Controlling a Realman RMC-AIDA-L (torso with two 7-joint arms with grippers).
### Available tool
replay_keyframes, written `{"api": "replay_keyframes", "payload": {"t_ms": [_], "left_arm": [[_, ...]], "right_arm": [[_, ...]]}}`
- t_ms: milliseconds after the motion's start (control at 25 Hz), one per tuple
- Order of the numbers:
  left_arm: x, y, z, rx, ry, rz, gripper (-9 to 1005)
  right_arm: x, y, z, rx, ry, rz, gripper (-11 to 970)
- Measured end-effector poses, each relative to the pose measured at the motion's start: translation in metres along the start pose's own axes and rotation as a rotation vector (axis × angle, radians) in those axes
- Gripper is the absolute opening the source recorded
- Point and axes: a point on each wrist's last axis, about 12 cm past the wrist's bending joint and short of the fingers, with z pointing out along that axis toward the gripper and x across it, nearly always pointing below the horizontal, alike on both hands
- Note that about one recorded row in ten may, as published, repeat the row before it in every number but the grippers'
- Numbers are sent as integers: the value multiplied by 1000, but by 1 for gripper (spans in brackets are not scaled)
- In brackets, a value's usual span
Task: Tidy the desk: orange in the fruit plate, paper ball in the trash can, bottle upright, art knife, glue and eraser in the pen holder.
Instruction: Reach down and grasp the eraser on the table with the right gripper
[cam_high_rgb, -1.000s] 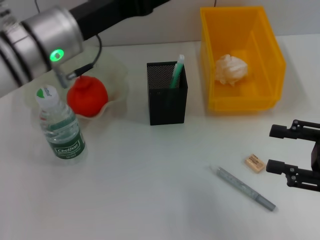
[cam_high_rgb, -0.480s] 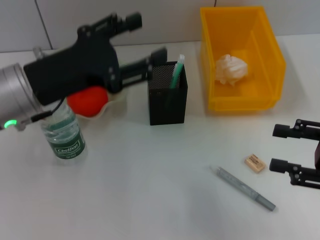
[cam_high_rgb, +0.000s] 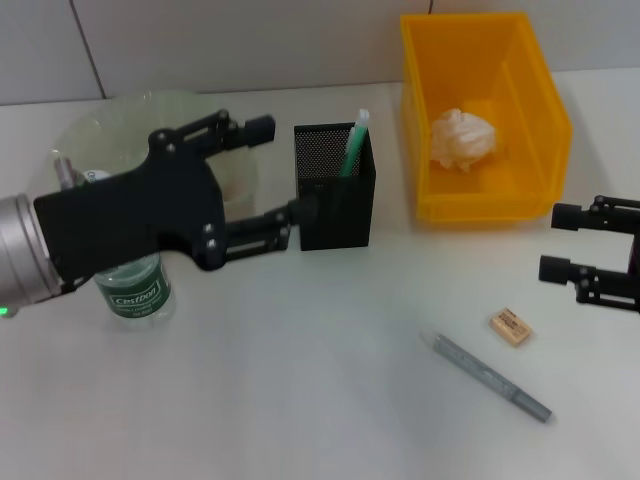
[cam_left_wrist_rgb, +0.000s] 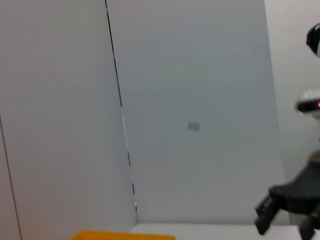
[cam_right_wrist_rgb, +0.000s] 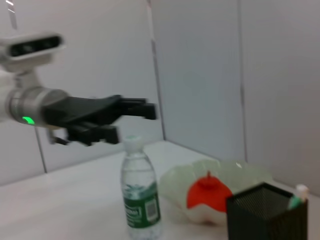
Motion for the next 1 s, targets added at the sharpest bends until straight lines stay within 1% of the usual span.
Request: {"api": "replay_keyframes", "payload": {"t_ms": [160,280,360,560,880,1000], "left_arm": [[4,-3,-4,-2,22,-2,801],[10,-6,-8,-8,39,-28,800],[10,-6,-8,-8,39,-28,800],[13,-12,-12,-1,47,-38,801],[14,-15,-8,27,46,-42,801],[13,-17,-2,50,43,-40,801]], "right_arm": [[-9,-7,2,20,43,30,635],[-15,-11,3,34,58,43,635],[-19,-15,5,47,77,63,635],[-31,-26,12,77,205,135,635],[-46,-39,24,131,383,232,635],[-51,-44,26,142,458,264,635]]}}
